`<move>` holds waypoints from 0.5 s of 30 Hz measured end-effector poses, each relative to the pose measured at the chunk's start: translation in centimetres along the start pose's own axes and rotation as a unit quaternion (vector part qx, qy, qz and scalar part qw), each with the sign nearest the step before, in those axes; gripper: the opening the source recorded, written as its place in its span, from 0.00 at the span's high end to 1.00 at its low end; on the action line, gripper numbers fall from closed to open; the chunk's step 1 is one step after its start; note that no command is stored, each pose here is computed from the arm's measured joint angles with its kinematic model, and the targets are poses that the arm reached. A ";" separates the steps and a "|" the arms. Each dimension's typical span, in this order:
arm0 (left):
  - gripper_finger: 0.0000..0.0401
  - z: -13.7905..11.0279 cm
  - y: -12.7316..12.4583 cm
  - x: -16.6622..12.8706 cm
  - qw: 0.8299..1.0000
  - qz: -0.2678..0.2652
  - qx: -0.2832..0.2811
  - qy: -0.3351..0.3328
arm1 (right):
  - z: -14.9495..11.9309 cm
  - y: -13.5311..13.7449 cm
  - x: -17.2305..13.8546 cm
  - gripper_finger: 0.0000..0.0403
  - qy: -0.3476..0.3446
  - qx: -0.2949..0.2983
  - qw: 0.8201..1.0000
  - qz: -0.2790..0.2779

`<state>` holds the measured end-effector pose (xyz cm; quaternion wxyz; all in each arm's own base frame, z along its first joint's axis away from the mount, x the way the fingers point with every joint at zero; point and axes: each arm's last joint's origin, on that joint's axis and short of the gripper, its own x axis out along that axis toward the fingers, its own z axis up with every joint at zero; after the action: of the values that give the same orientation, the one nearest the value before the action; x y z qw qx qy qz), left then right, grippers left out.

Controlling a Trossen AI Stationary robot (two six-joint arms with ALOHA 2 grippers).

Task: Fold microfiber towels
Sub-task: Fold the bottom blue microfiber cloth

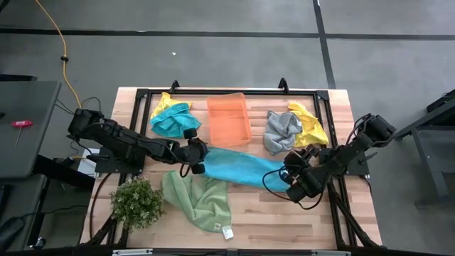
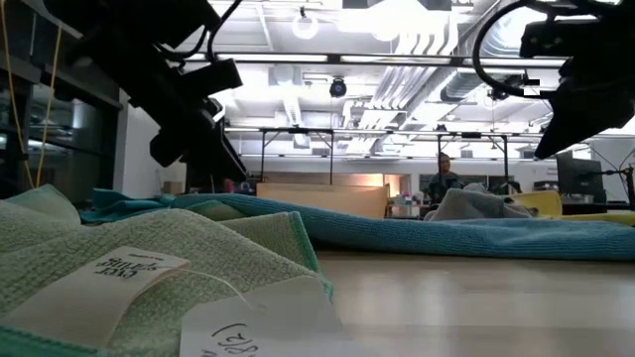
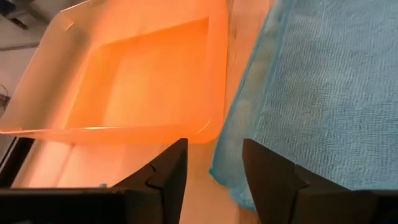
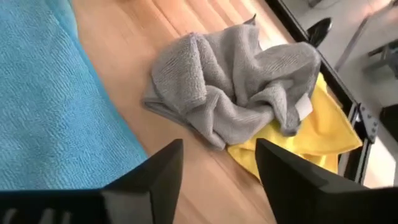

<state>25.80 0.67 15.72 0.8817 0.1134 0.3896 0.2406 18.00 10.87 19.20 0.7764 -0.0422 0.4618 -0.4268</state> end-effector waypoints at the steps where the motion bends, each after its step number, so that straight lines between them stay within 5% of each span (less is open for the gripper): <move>1: 0.63 0.1 -0.1 -0.1 1.000 -0.006 0.000 -0.002 | -0.1 0.0 -0.1 0.49 -0.001 -0.008 1.000 0.002; 10: 0.63 0.0 -0.8 -0.4 0.999 -0.051 0.018 -0.005 | -2.0 0.1 -1.8 0.48 -0.016 -0.048 0.998 0.023; 15: 0.64 -0.3 0.1 0.7 0.993 -0.105 -0.042 0.023 | -3.1 0.1 -2.8 0.48 -0.027 -0.022 0.999 0.041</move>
<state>25.97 1.10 15.11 0.8972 0.0288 0.4086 0.1651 15.14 13.94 19.31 0.8044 -0.0520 0.4513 -0.3829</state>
